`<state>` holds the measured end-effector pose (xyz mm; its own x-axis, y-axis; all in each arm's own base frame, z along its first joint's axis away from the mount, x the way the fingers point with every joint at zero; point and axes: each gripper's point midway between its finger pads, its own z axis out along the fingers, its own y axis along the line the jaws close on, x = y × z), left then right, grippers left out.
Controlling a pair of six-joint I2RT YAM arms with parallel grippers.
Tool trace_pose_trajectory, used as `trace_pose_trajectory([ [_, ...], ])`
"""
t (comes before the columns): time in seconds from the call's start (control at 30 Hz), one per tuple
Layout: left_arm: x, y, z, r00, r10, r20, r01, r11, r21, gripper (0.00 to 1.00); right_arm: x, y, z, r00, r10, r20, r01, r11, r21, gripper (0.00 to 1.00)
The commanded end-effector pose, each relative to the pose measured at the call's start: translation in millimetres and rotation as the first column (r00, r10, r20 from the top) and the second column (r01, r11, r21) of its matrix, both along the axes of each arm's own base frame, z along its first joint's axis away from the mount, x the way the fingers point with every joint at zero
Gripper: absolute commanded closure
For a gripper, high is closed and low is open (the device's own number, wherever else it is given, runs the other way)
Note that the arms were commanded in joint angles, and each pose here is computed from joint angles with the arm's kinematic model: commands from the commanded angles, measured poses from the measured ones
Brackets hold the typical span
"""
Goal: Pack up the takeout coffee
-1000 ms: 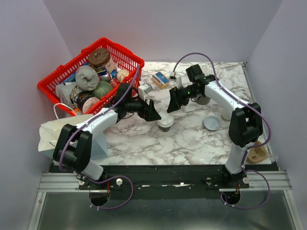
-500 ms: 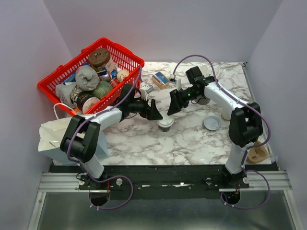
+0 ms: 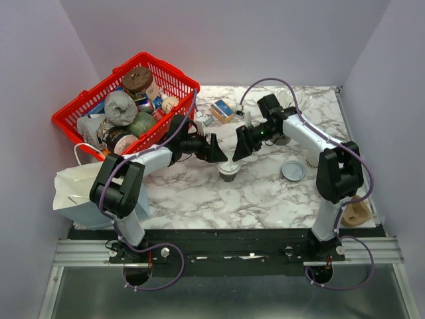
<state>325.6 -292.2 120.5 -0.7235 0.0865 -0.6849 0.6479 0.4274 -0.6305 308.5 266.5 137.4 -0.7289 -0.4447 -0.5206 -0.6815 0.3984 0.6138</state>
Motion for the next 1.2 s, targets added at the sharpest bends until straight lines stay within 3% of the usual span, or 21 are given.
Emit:
trace_pose_trajectory([
  [0.0, 9.5, -5.5, 6.6, 0.999, -0.001, 0.034, 0.002, 1.0, -0.026, 0.14, -1.3, -1.0, -11.8, 0.999, -0.002, -0.032, 0.002, 1.0, -0.009, 0.36],
  [0.3, 4.7, -5.0, -10.0, 1.0, 0.014, -0.017, -0.014, 0.999, -0.036, 0.15, -6.3, -1.2, -28.1, 0.998, 0.013, -0.063, -0.013, 1.0, -0.001, 0.42],
  [0.73, -6.0, -9.8, -20.3, 0.997, -0.011, -0.082, 0.002, 0.994, -0.109, 0.16, -22.2, 4.4, -41.4, 0.977, 0.074, -0.198, -0.044, 0.988, 0.15, 0.49],
  [1.17, -0.5, 0.7, -36.2, 0.988, 0.048, -0.147, -0.073, 0.983, -0.17, 0.17, -14.1, 11.5, -54.7, 0.989, 0.009, -0.146, 0.021, 0.979, 0.202, 0.49],
])
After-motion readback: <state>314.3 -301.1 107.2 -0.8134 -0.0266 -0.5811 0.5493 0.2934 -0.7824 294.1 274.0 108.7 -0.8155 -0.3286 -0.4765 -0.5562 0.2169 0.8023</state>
